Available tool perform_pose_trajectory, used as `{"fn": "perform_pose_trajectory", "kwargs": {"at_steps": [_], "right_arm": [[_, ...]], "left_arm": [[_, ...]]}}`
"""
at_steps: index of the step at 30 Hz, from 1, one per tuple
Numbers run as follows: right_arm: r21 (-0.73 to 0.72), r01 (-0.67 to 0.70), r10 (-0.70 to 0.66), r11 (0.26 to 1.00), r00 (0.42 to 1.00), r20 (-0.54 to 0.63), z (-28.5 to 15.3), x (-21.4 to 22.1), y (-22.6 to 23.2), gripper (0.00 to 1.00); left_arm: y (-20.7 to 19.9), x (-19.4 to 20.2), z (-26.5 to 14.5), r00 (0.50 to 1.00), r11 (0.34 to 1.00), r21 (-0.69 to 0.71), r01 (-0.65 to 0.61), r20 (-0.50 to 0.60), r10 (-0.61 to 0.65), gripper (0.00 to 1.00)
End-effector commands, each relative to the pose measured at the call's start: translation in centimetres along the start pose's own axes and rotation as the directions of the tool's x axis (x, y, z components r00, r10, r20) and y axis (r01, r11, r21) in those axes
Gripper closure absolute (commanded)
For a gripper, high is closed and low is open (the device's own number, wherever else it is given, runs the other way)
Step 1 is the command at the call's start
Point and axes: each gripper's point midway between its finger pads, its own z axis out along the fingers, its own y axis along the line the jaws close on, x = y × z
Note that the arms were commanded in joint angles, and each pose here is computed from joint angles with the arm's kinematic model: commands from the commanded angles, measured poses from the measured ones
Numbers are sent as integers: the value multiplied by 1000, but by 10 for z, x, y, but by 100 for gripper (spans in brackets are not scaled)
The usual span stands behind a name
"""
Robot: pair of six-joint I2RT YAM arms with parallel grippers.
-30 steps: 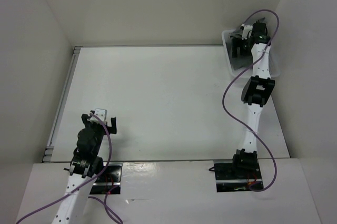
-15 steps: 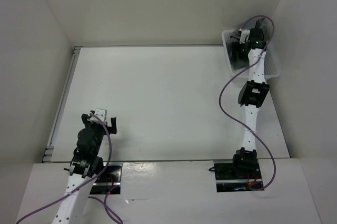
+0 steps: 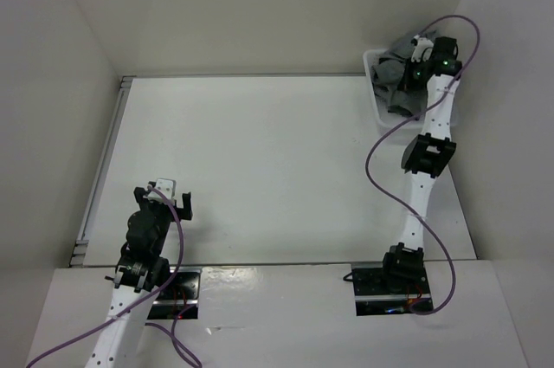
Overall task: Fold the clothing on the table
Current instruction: Grab the skirt from the pile, then move the skirt to the center of the board
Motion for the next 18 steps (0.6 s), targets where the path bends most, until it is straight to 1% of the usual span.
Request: {"fn": "perform_pose_trajectory", "kwargs": {"at_steps": [1,2,3,5,6,7,8,9,10,11,12,13,14,15,16,17,18], "right_arm": [[-80,175,-135,981,923,360,-201,-133,77,100],[-92,200,-152,975,914,377,-225,-136,90,100],[-79,271,-210,959,873,439,-270,-149,115,100],[-100,347,-256,933,832,492,-310,-154,146,100],[-127,368,-265,921,832,488,-320,-148,160,100],[-126,413,-291,902,796,530,-352,-150,181,100],[-142,444,-306,885,783,541,-363,-148,197,100],[-177,445,-299,878,799,522,-361,-141,204,100],[-155,486,-333,860,765,551,-386,-140,220,100],[-205,502,-337,841,780,527,-378,-130,236,100],[-213,521,-355,826,776,521,-381,-124,247,100],[-176,561,-400,809,745,534,-398,-119,258,100],[-187,571,-412,799,748,520,-397,-112,267,95],[-256,574,-419,777,777,470,-378,-94,285,85],[-271,548,-420,791,810,410,-367,-76,287,30],[-284,536,-415,795,823,388,-361,-67,292,2],[-278,554,-424,785,807,411,-355,-67,303,1]], "left_arm": [[2,-21,-1,991,999,-15,32,130,-30,0],[2,-21,-1,991,999,-15,32,130,-30,0],[2,-21,-1,991,999,-15,32,130,-30,0],[2,-21,-1,991,999,-15,32,130,-30,0],[2,-21,-1,991,999,-15,32,130,-30,0],[2,-21,-1,991,999,-15,32,130,-30,0],[2,-21,-1,991,999,-15,32,130,-30,0],[2,-21,-1,991,999,-15,32,130,-30,0],[2,-21,-1,991,999,-15,32,130,-30,0],[2,-21,-1,991,999,-15,32,130,-30,0],[2,-21,-1,991,999,-15,32,130,-30,0],[2,-21,-1,991,999,-15,32,130,-30,0],[2,-21,-1,991,999,-15,32,130,-30,0],[2,-21,-1,991,999,-15,32,130,-30,0],[2,-21,-1,991,999,-15,32,130,-30,0],[2,-21,-1,991,999,-15,32,130,-30,0],[2,-21,-1,991,999,-15,32,130,-30,0]]}}
